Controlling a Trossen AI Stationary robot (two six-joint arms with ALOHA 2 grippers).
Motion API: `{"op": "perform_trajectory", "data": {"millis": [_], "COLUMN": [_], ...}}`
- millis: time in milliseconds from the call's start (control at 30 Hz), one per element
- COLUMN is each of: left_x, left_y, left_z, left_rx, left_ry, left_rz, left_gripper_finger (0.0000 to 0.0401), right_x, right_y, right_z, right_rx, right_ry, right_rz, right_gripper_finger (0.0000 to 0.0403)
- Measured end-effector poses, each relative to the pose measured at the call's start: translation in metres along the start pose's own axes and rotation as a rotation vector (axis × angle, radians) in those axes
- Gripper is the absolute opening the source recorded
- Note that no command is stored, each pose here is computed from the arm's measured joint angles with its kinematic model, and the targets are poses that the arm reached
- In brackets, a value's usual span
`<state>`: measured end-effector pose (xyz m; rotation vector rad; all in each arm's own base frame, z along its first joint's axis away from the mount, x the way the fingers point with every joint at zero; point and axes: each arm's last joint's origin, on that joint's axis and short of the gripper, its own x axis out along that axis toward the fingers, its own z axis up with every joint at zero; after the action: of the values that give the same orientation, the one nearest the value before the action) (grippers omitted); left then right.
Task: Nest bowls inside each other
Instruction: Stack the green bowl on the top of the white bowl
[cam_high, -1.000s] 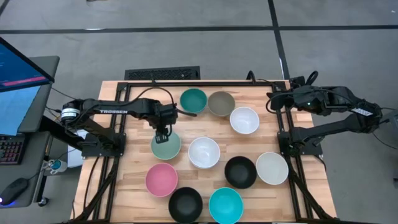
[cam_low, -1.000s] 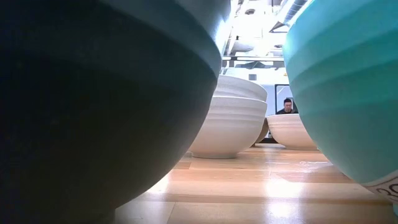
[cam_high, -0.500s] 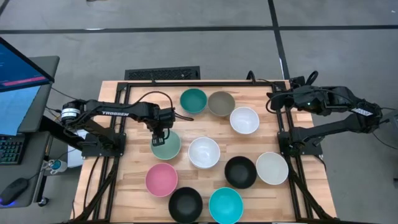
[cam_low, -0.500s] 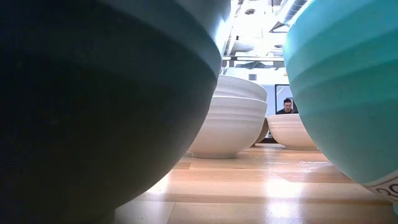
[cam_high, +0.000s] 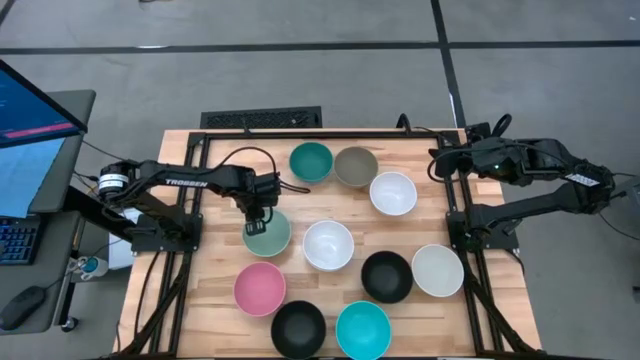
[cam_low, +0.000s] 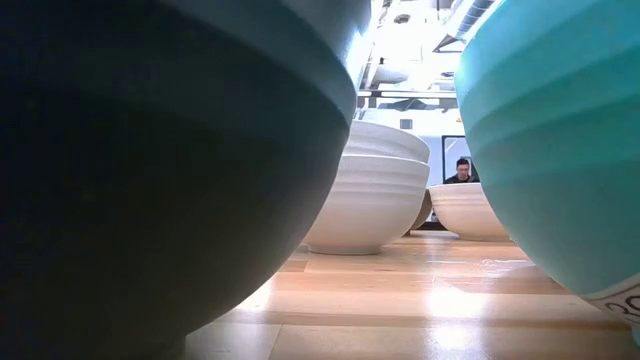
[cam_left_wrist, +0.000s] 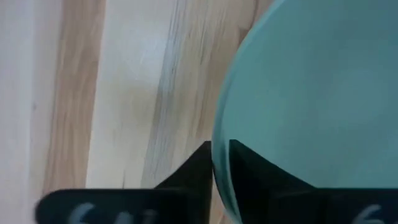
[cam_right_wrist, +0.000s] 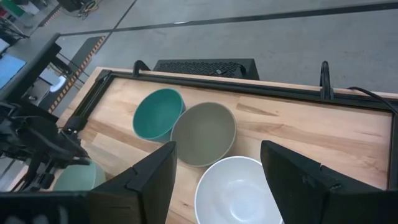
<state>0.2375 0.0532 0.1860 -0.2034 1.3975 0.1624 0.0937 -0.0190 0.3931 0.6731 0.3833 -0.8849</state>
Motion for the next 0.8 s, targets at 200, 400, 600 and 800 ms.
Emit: {"op": "perform_trajectory", "data": {"millis": [200, 400, 600, 800], "left_x": [-0.001, -0.001, -0.001, -0.015], "left_y": [0.002, 0.001, 0.003, 0.005], "left_z": [0.006, 0.010, 0.008, 0.014], "left_rx": [-0.071, -0.072, -0.120, -0.163], "left_ry": [-0.063, -0.105, -0.075, -0.065], "left_rz": [0.077, 0.056, -0.072, -0.052], "left_gripper_finger": [0.0006, 0.0024, 0.0005, 0.0003], "right_x": [0.000, 0.000, 0.000, 0.000], "right_y": [0.000, 0.000, 0.000, 0.000], "right_z": [0.000, 0.000, 0.000, 0.000], "right_rx": [0.000, 0.000, -0.001, -0.001], "right_ry": [0.000, 0.000, -0.001, -0.001], "right_rz": [0.000, 0.000, 0.000, -0.001], "right_gripper_finger": [0.0256, 0.0256, 0.0256, 0.0256]}}
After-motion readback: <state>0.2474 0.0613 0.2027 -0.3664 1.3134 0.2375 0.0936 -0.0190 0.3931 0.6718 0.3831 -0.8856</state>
